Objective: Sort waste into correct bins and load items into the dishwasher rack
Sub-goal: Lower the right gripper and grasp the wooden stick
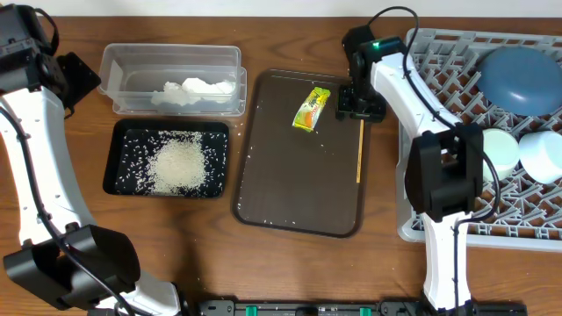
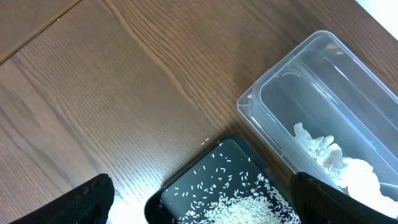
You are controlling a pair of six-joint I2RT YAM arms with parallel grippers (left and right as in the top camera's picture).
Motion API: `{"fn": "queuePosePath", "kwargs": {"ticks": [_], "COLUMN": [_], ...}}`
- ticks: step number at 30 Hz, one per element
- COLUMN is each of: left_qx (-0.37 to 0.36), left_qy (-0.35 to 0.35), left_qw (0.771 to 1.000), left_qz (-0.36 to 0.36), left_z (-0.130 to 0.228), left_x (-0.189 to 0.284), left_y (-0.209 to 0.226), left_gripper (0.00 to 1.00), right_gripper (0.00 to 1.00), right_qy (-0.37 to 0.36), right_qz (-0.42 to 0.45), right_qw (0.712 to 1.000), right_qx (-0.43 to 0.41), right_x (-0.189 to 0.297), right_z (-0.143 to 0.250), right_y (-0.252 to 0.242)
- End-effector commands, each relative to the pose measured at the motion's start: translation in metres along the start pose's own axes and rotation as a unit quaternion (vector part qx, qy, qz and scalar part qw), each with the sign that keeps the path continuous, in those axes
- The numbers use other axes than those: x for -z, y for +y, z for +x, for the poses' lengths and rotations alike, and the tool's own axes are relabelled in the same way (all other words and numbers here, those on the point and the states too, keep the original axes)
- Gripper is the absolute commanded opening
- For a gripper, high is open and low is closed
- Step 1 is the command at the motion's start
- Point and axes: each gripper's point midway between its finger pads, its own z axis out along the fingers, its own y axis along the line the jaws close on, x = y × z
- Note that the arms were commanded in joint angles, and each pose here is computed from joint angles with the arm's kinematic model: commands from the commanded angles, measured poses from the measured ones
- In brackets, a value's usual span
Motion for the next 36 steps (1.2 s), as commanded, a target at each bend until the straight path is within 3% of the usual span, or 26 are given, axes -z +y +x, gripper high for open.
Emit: {"fn": "queuePosePath", "kwargs": {"ticks": [1,36], "left_qx": [0.003,0.003], "left_qy": [-0.004,-0.004], "left_qw": [1.0,1.0], "left_qz": [-0.006,-0.006], "left_z": [-0.002,-0.002], "left_x": [0.002,0.002], "left_y": [0.003,0.003], "left_gripper": [0.93,0.92], "right_gripper": [0.59,0.57], "right_qy": [0.009,-0.028], "right_qz": [0.016,0.061], "right_qw": [1.0,0.998], "right_qx": [-0.003,-0.012], "right_x": [-0.012,-0.014], "right_z": [0.004,-0.007], "right_y": [-0.002,-0.009]}}
